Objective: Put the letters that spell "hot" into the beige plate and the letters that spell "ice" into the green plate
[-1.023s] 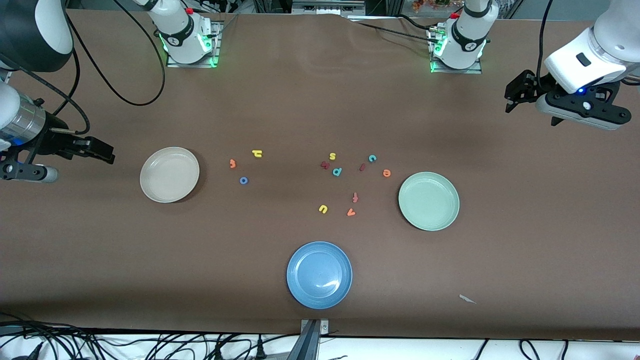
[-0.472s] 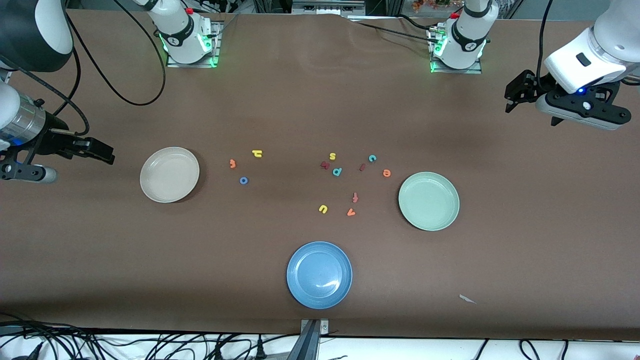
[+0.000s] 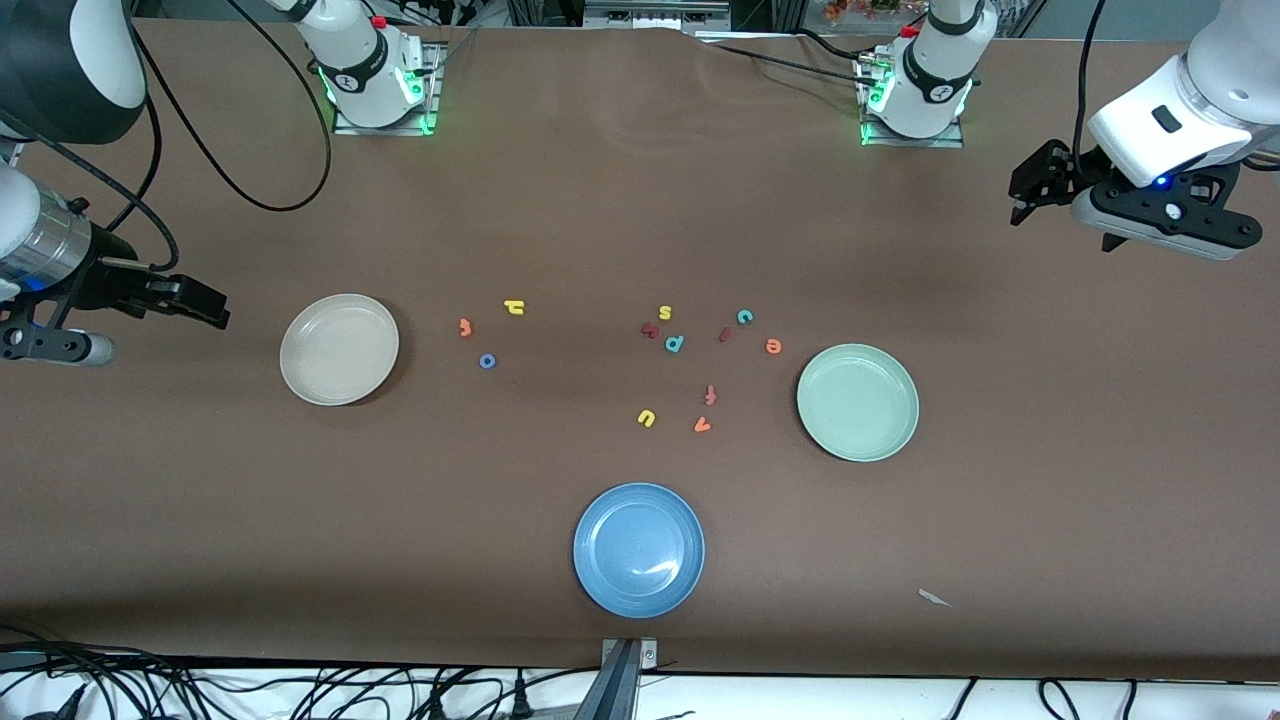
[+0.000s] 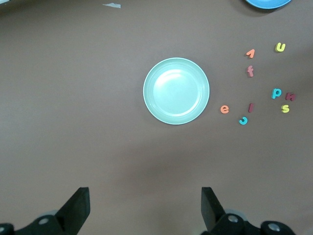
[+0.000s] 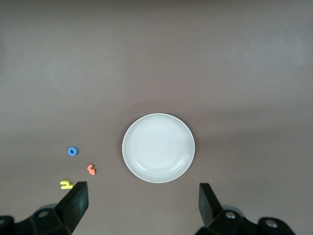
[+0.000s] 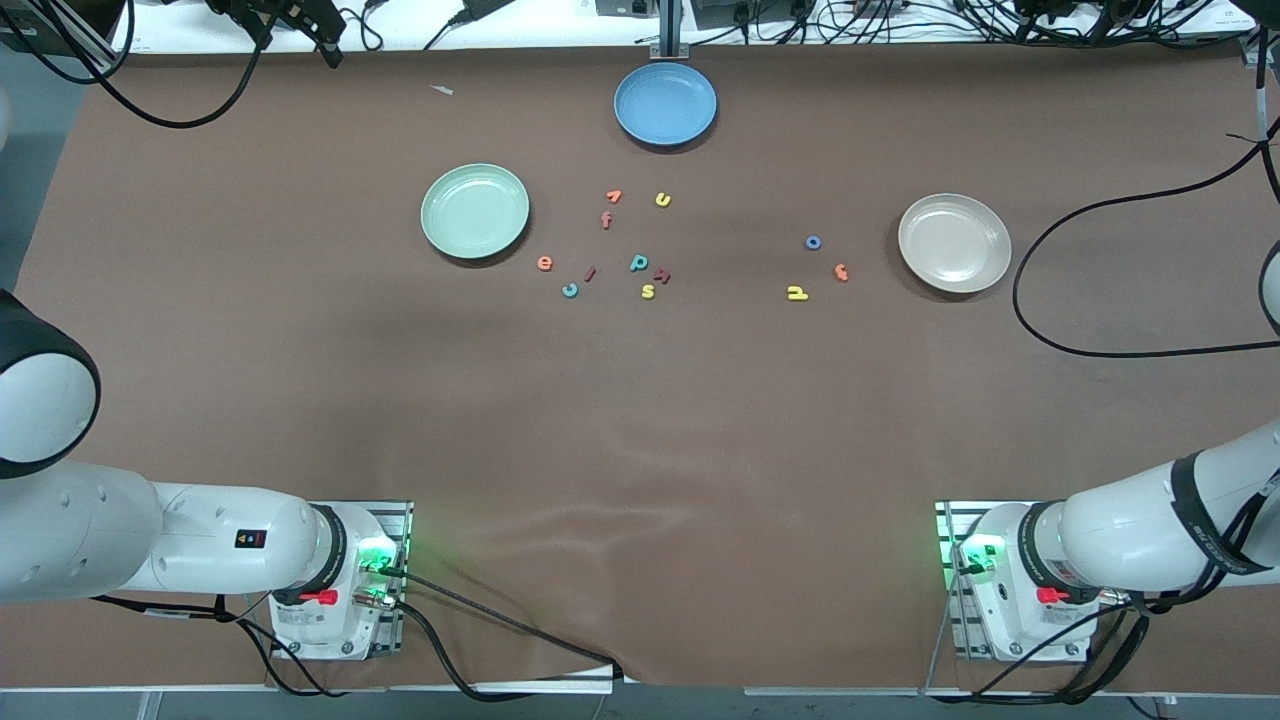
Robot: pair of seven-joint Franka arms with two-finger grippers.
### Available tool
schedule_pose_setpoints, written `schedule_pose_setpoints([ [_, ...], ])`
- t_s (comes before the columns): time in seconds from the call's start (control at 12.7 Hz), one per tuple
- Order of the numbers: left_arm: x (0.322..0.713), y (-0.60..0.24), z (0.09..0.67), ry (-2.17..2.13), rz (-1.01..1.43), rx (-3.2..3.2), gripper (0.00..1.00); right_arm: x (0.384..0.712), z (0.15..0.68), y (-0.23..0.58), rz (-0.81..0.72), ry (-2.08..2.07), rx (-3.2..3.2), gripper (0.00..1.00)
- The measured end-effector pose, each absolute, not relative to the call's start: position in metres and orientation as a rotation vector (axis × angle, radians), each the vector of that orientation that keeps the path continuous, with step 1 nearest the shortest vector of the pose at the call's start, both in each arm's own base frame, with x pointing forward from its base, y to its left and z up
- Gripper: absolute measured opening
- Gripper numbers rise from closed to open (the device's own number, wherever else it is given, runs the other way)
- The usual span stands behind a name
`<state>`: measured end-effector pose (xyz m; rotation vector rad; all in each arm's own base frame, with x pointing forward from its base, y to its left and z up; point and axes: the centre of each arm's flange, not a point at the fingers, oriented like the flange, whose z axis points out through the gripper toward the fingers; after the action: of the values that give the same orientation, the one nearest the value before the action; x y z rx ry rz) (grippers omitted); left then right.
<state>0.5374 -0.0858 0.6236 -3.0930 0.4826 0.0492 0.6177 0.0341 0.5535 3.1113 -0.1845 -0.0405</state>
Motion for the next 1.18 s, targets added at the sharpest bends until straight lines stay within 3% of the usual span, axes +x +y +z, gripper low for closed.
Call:
schedule_pose_setpoints([
  [1.18,0.5373,-0.0867,0.6236,0.485,0.049,-3.093,1.0,0.6189,0.5482,0.0433,-0.054,-0.17,3.111,1.0],
])
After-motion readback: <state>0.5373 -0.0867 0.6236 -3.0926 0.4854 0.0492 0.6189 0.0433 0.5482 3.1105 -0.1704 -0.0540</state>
